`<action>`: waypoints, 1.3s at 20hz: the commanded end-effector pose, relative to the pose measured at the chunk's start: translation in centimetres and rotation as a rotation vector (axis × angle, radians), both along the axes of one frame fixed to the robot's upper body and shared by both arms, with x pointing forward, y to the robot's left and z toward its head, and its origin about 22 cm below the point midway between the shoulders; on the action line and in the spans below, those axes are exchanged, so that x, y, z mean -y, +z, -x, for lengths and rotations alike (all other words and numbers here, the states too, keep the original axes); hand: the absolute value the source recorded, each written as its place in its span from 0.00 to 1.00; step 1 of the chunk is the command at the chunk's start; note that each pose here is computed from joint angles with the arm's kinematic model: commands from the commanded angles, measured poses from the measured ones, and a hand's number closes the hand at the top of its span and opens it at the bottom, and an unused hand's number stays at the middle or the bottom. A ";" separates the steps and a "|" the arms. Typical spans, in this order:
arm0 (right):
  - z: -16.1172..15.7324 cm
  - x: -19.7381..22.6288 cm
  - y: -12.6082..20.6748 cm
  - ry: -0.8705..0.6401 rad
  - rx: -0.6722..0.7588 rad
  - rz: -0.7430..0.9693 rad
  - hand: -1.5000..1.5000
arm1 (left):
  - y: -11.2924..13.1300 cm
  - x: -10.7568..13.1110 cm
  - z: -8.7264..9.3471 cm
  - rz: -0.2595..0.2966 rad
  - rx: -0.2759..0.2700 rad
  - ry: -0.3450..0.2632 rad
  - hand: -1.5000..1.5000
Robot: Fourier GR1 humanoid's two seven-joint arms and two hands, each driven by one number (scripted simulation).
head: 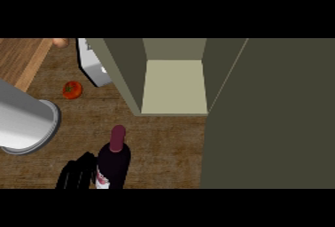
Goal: Pick up the wine, place it into the cabinet and close the cabinet
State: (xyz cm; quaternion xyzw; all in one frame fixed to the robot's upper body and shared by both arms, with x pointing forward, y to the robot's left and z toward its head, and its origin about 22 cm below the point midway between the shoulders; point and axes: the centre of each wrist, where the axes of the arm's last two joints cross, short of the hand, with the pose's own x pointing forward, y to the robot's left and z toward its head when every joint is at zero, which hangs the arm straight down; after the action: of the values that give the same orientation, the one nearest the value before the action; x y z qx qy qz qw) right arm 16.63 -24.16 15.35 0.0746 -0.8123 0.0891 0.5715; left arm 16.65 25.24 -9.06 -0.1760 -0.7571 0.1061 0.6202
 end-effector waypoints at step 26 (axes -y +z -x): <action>0.1 -0.8 0.7 0.015 0.000 0.003 0.00 | 15.0 11.9 -12.7 -0.075 0.098 0.038 1.00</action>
State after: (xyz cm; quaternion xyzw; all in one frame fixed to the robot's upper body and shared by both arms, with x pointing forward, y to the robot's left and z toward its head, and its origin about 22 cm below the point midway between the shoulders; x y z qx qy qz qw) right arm 16.95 -23.90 15.41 0.0795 -0.8092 0.0911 0.5750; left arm 27.12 15.23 4.83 -0.1629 -0.7890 0.0880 0.5858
